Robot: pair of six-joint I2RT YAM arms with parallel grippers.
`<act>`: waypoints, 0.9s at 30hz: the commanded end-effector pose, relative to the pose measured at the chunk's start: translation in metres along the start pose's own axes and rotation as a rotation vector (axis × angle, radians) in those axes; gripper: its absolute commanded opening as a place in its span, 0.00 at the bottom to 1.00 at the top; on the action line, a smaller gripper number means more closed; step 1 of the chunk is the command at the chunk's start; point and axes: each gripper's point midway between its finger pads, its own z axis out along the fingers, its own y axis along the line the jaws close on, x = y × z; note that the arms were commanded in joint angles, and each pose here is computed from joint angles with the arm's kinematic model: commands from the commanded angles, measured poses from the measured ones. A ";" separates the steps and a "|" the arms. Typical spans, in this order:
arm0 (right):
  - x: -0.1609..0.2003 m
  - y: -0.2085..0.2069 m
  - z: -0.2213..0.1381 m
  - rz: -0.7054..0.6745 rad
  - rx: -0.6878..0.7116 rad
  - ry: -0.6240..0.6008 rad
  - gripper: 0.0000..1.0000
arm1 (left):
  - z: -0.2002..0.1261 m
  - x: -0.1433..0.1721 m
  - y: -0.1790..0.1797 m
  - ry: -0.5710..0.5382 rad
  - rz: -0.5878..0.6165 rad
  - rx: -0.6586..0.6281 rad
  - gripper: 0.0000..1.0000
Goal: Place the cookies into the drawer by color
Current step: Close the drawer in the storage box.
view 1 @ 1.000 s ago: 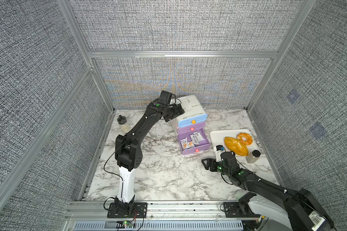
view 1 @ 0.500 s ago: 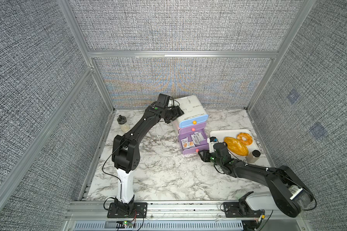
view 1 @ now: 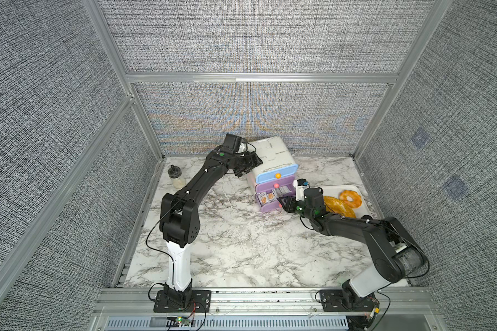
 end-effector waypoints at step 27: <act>-0.006 -0.006 0.044 0.250 -0.083 -0.090 0.25 | 0.001 0.005 0.015 0.083 0.027 -0.076 0.99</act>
